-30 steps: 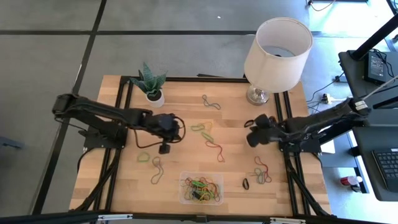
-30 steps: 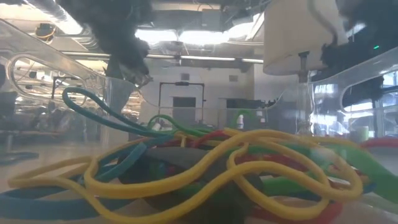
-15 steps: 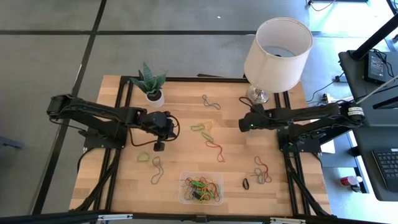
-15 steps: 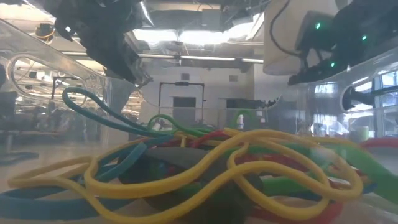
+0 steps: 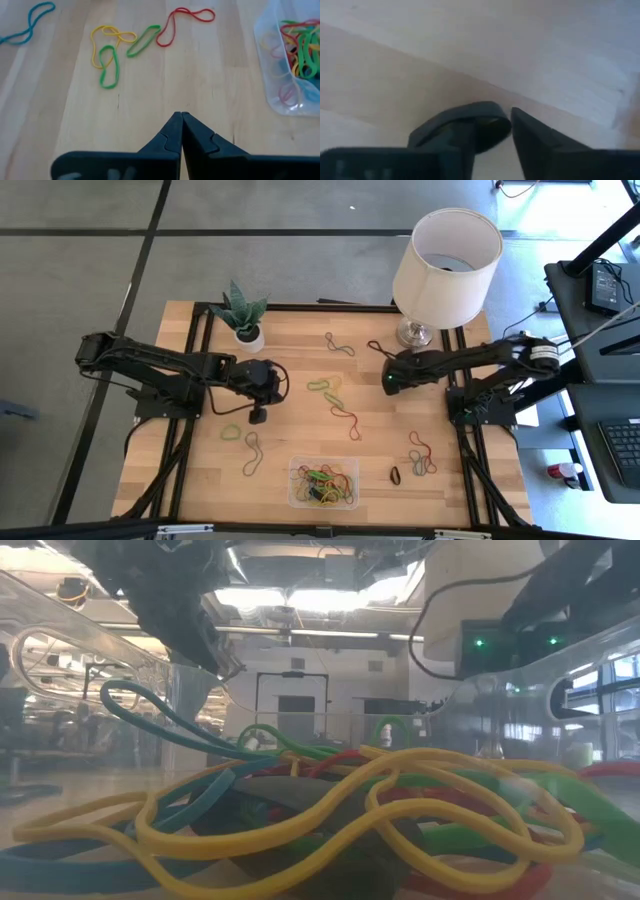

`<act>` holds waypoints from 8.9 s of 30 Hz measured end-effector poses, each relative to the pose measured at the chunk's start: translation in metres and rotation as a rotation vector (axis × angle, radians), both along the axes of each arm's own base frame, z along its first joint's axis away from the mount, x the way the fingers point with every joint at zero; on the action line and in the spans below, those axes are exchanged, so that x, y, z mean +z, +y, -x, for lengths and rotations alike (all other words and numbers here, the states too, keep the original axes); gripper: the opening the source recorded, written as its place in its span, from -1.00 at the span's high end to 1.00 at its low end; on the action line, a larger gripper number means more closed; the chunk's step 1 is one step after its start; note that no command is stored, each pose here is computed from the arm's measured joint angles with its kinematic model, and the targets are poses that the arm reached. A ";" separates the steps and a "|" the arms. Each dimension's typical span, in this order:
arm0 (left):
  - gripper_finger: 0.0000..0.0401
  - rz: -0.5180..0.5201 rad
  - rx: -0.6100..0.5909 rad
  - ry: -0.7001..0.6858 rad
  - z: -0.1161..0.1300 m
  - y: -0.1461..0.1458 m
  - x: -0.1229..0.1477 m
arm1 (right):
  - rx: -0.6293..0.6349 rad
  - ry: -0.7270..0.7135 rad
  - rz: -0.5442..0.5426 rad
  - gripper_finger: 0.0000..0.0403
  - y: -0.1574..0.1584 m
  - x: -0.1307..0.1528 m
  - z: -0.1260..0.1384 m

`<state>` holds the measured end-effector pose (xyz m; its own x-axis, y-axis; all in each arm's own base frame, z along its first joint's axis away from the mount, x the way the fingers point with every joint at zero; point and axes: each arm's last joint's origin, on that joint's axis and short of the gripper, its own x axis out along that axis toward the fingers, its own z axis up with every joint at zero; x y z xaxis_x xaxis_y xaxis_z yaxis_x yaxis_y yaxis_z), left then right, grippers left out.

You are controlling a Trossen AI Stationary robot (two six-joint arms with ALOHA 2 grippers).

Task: Pick and place rubber bands into bin
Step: Put the black rubber band into the transparent bin, then put the blue rubber band into the transparent bin

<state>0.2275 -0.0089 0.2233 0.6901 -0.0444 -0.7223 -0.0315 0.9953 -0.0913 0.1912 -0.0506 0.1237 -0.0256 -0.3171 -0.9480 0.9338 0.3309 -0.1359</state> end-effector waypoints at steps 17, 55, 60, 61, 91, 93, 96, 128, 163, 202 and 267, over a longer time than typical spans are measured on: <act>0.99 0.079 0.081 0.005 0.000 0.000 0.000 | 0.243 -0.112 0.026 0.97 0.027 0.040 0.017; 0.99 -0.040 -0.058 -0.193 0.054 0.001 0.005 | 0.617 -0.109 -0.086 1.00 0.267 0.115 -0.191; 0.99 -0.028 -0.073 -0.199 0.057 0.001 0.006 | 0.581 -0.040 -0.162 1.00 0.279 0.088 -0.197; 0.99 -0.030 -0.076 -0.200 0.057 0.001 0.006 | 0.581 -0.028 -0.172 0.99 0.281 0.084 -0.197; 0.99 -0.046 -0.117 -0.216 0.056 0.000 0.007 | 0.682 0.035 -0.237 0.50 0.285 0.087 -0.197; 0.99 -0.047 -0.116 -0.219 0.056 0.000 0.007 | 0.700 0.046 -0.178 0.52 0.282 0.100 -0.195; 0.99 -0.032 -0.097 -0.219 0.056 0.000 0.007 | 0.724 0.081 -0.063 0.56 0.275 0.119 -0.189; 0.94 -0.138 0.204 -0.099 -0.092 0.011 0.019 | 0.632 -0.519 0.001 0.98 0.156 0.069 0.027; 0.18 0.076 0.924 0.188 -0.231 0.149 -0.095 | 0.799 -0.543 -0.073 0.98 0.131 0.041 0.066; 0.71 0.094 0.951 0.022 -0.236 0.153 -0.067 | 0.754 -0.699 -0.133 0.98 0.138 0.049 0.057; 0.98 -0.244 -0.152 0.158 -0.146 -0.109 0.084 | 0.442 -0.437 -0.110 1.00 0.200 0.059 -0.025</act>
